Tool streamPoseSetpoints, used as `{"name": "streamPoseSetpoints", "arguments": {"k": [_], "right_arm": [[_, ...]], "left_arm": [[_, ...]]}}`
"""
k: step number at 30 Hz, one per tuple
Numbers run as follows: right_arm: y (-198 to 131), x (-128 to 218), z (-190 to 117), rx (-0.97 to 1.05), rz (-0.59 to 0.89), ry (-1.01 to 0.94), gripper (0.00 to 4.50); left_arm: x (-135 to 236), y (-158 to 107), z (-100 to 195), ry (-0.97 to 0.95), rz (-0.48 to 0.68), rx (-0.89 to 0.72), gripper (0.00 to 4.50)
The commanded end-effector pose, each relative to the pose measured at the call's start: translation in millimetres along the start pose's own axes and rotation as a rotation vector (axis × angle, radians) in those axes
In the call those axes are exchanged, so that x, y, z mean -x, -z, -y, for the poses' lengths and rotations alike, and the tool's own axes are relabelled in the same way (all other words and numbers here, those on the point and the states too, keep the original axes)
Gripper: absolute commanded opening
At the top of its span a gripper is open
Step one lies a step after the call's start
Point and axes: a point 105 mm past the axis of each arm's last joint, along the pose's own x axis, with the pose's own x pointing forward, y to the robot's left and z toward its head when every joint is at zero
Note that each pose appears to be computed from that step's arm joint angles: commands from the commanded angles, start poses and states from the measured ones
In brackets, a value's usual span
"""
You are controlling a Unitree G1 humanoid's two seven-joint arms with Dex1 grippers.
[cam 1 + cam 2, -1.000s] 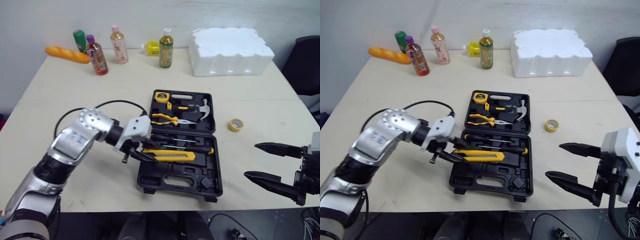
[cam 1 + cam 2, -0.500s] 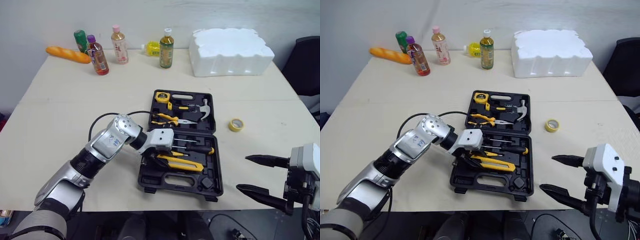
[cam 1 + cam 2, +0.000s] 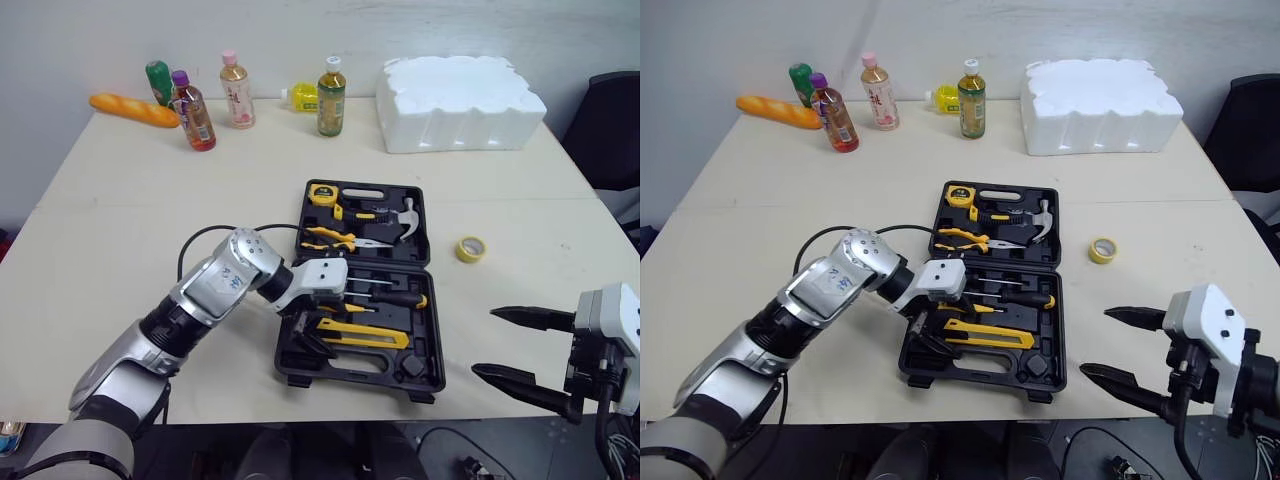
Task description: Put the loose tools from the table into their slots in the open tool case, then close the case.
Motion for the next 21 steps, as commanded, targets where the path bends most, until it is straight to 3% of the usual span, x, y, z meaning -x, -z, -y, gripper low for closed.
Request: {"name": "streamPoseSetpoints", "arguments": {"k": [1, 7, 11, 18, 21], "right_arm": [[-2.5, -2.2, -2.4, 0.021, 0.02, -0.015, 4.5], [-1.4, -2.7, -1.6, 0.027, 0.02, -0.014, 4.5], [-0.7, -2.4, 0.2, 0.03, 0.023, -0.008, 4.5], [-1.3, -2.1, 3.4, 0.037, 0.023, -0.008, 4.5], [-1.3, -2.2, 3.8, 0.037, 0.024, -0.007, 4.5]], "left_arm": [[11.7, -22.3, -1.0, -0.023, 0.119, -0.111, 4.49], [7.4, -20.6, -4.5, -0.091, 0.309, -0.378, 4.49], [1.3, -4.2, -8.3, -0.082, 0.429, -0.264, 3.41], [-6.4, 4.9, -11.0, -0.072, 0.364, -0.266, 0.24], [-11.9, 8.2, -14.6, -0.084, 0.347, -0.267, 0.04]]}}
